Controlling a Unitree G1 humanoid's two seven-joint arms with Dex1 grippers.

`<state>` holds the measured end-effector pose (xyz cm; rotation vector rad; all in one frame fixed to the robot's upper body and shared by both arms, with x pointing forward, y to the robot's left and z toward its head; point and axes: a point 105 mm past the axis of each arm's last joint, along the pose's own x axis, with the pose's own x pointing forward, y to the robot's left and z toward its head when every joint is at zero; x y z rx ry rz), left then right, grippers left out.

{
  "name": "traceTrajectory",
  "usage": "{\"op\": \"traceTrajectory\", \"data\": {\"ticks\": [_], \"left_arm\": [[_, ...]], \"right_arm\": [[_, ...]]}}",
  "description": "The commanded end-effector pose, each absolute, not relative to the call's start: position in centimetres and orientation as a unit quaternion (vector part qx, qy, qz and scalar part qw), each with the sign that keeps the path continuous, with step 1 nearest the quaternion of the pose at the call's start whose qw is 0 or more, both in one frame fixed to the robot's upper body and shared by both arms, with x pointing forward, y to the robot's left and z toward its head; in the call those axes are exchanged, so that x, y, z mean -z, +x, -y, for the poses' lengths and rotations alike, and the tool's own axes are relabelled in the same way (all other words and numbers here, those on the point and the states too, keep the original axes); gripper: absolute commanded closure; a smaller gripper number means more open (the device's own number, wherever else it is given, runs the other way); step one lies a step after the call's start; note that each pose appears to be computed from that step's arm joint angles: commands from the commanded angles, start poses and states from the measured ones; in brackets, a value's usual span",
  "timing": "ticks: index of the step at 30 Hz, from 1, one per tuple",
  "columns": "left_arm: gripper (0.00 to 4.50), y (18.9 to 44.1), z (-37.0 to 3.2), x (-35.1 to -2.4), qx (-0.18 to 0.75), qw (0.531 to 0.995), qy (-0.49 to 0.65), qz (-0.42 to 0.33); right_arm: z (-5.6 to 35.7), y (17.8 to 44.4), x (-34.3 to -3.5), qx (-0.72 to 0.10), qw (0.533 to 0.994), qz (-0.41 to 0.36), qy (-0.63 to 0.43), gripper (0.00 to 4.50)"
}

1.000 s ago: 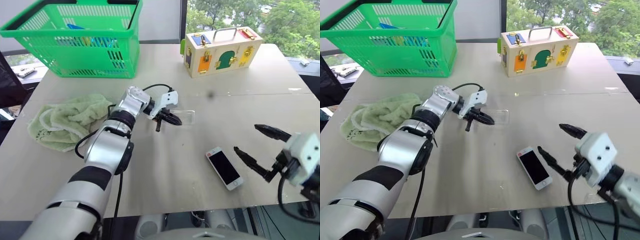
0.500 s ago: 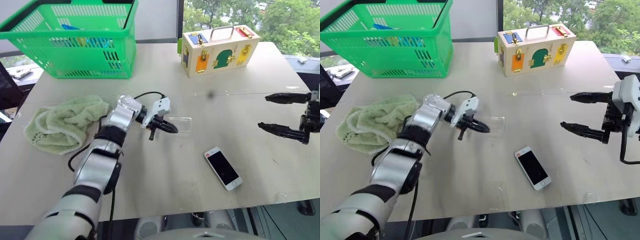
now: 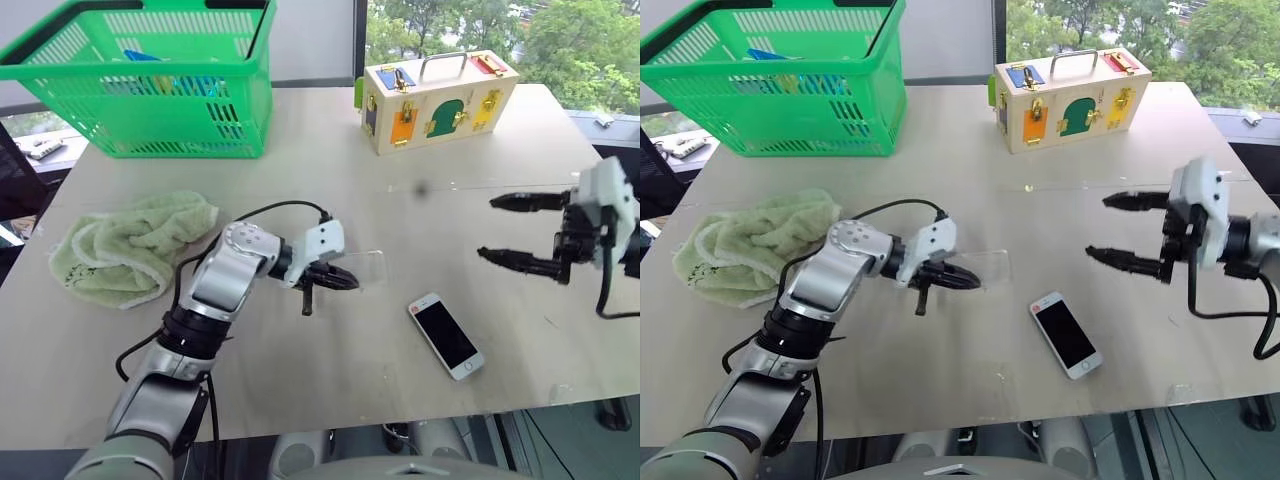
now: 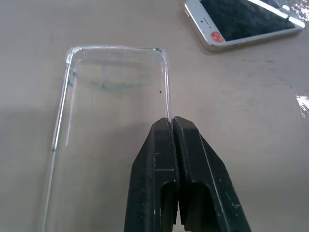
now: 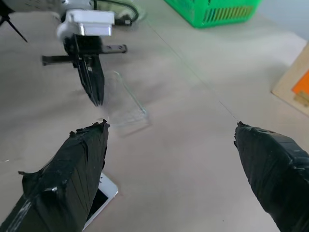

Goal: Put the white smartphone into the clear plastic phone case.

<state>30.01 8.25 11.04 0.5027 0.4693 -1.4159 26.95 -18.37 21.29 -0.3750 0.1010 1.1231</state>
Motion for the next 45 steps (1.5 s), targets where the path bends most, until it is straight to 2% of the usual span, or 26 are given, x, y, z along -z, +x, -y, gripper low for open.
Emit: {"op": "traceTrajectory", "data": {"ticks": [1, 8, 11, 13, 16, 17, 18, 19, 20, 24, 29, 32, 36, 45], "left_arm": [[4.47, 29.7, -7.1, -11.5, 0.644, 0.700, 0.241, -0.192], [4.47, 29.9, -5.4, -10.8, 0.645, 0.688, 0.281, -0.178], [3.74, 29.7, -5.5, -11.0, 0.652, 0.688, 0.263, -0.180], [2.85, 29.7, -5.5, -11.7, 0.652, 0.699, 0.241, -0.167], [1.42, 28.5, -6.1, -13.5, 0.680, 0.697, 0.186, -0.128], [1.18, 28.1, -6.5, -14.1, 0.687, 0.698, 0.167, -0.115], [0.55, 27.5, -7.0, -14.5, 0.695, 0.695, 0.152, -0.107], [0.18, 26.9, -7.6, -15.0, 0.704, 0.689, 0.139, -0.102], [0.04, 26.4, -7.9, -15.2, 0.708, 0.687, 0.131, -0.099], [0.04, 25.3, -9.7, -14.9, 0.712, 0.677, 0.146, -0.111], [0.04, 25.3, -10.3, -14.3, 0.704, 0.684, 0.155, -0.110], [0.04, 25.2, -10.0, -14.8, 0.707, 0.685, 0.144, -0.100], [0.04, 25.0, -10.6, -15.2, 0.717, 0.678, 0.138, -0.088], [0.04, 24.6, -11.3, -14.9, 0.722, 0.675, 0.133, -0.073]], "right_arm": [[17.7, 26.0, -21.2, -0.531, 0.826, -0.048, -0.185, 0.00], [18.5, 25.9, -20.3, -0.509, 0.835, -0.056, -0.205, 0.00], [19.1, 26.5, -19.8, -0.484, 0.847, -0.074, -0.206, 0.00], [19.6, 26.9, -19.4, -0.459, 0.862, -0.095, -0.192, 0.00], [18.0, 25.0, -18.1, -0.471, 0.855, -0.121, -0.180, 0.00], [17.3, 24.4, -17.6, -0.470, 0.858, -0.125, -0.167, 0.00], [16.7, 23.7, -17.0, -0.469, 0.860, -0.130, -0.156, 0.00], [16.0, 23.0, -16.3, -0.466, 0.862, -0.135, -0.148, 0.00], [15.6, 22.4, -15.8, -0.460, 0.866, -0.139, -0.141, 0.00], [14.4, 21.6, -14.2, -0.390, 0.901, -0.137, -0.130, 0.00], [13.2, 19.9, -11.0, -0.355, 0.898, -0.220, -0.135, 0.00], [12.5, 19.6, -10.5, -0.338, 0.910, -0.226, -0.079, 0.00], [13.0, 19.9, -9.2, -0.277, 0.924, -0.249, -0.085, 0.00], [12.7, 18.9, -5.7, -0.266, 0.905, -0.323, -0.075, 0.00]]}}
